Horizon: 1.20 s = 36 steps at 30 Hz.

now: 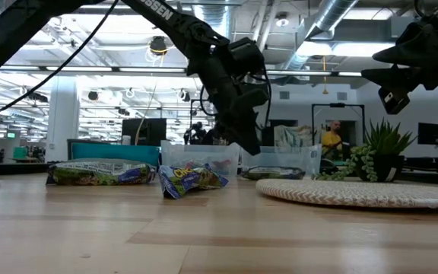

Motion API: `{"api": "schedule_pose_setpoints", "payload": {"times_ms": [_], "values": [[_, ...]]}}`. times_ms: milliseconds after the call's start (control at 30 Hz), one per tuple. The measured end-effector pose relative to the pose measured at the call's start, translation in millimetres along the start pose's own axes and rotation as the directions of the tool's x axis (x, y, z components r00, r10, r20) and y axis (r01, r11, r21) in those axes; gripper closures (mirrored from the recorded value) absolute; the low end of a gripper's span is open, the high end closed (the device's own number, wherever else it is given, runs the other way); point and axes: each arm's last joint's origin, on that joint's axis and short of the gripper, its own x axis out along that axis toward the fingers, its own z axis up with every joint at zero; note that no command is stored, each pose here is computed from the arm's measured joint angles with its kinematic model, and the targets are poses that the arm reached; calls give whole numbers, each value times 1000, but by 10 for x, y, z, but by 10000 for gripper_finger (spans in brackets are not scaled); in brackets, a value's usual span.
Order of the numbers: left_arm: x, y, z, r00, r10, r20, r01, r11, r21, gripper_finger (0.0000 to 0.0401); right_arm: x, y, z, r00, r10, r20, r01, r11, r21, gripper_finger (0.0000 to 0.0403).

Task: Pick and place Granola Bars by type
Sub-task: Put the blue granola bar into the right transparent bin

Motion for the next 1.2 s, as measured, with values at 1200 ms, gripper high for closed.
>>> {"api": "schedule_pose_setpoints", "payload": {"times_ms": [1200], "values": [[298,143,-134,990,123,-68,-118,990,72,297,0,0,-1,1000,0,0,0,1000,0,259]]}}
